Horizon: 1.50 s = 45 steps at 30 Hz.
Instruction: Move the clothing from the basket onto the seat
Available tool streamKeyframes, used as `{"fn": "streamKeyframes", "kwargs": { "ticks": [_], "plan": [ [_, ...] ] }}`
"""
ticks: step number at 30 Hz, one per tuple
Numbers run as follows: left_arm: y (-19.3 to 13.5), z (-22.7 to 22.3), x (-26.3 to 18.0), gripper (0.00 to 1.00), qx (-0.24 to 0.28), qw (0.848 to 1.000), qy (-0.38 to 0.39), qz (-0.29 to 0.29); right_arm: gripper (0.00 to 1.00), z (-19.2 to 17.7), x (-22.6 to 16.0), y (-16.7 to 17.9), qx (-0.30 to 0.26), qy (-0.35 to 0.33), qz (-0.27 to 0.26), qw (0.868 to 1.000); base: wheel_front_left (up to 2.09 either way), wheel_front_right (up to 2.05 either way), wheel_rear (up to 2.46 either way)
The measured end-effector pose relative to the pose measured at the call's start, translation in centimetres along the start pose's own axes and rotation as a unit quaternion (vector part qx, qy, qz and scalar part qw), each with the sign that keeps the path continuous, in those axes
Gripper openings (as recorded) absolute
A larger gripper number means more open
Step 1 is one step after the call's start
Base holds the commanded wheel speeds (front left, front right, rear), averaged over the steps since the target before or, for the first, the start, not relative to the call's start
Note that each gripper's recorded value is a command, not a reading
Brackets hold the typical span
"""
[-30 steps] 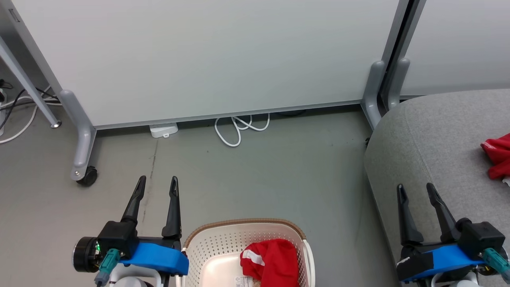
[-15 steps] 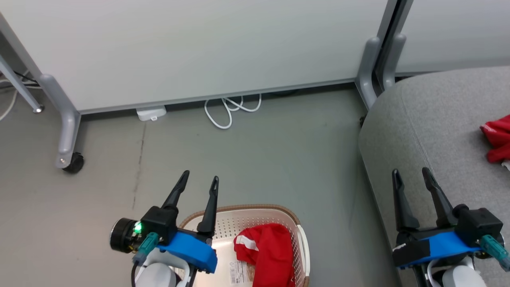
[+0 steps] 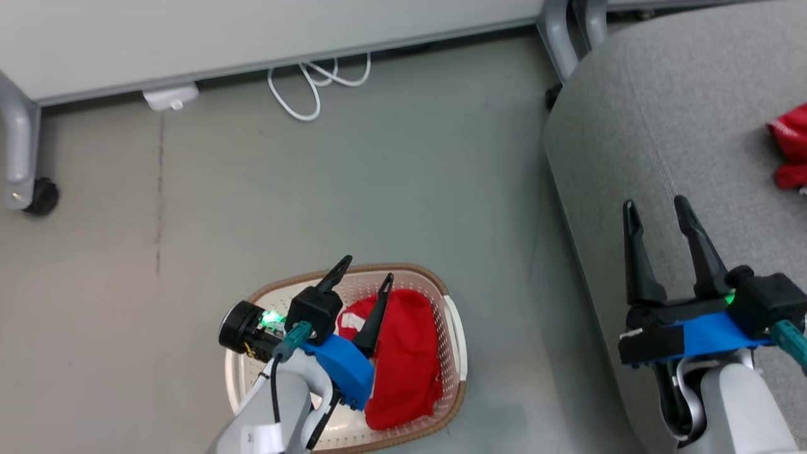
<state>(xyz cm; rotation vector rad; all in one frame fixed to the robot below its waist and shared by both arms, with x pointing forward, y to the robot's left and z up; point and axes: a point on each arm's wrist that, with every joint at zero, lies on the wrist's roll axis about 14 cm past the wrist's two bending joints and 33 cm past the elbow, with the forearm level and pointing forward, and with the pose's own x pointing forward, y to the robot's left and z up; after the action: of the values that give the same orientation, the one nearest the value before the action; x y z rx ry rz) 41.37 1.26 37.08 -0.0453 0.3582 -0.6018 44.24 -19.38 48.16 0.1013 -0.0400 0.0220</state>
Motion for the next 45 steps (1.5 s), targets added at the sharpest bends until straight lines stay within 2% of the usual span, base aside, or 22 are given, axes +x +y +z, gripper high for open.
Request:
{"fn": "streamKeyframes", "kwargs": {
  "ticks": [12, 19, 34, 40, 45],
  "plan": [
    [-0.7, -8.8, 3.5, 1.0, -0.003, 0.988, 0.136, -0.067, 1.0, -3.6, 3.2, -1.6, -0.01, 0.029, -0.013, 0.999, 0.0, 0.0, 0.0],
    [-1.0, -14.7, 3.4, 1.0, -0.007, 0.967, 0.234, -0.094, 1.0, -6.6, 4.6, -1.8, -0.016, 0.053, -0.011, 0.998, 0.0, 0.0, 0.0],
    [-0.7, -22.1, 3.4, 1.0, -0.069, 0.927, 0.354, -0.102, 1.0, -11.6, 6.8, -2.6, -0.036, 0.086, -0.005, 0.996, 0.0, 0.0, 0.0],
    [-0.4, -24.2, 3.7, 1.0, -0.085, 0.916, 0.379, -0.105, 1.0, -13.6, 7.0, -2.8, -0.039, 0.101, -0.003, 0.994, 0.0, 0.0, 0.0],
    [-0.3, -25.4, 4.4, 1.0, -0.093, 0.912, 0.384, -0.108, 1.0, -15.0, 7.1, -3.0, -0.042, 0.112, -0.003, 0.993, 0.0, 0.0, 0.0]
  ]
}}
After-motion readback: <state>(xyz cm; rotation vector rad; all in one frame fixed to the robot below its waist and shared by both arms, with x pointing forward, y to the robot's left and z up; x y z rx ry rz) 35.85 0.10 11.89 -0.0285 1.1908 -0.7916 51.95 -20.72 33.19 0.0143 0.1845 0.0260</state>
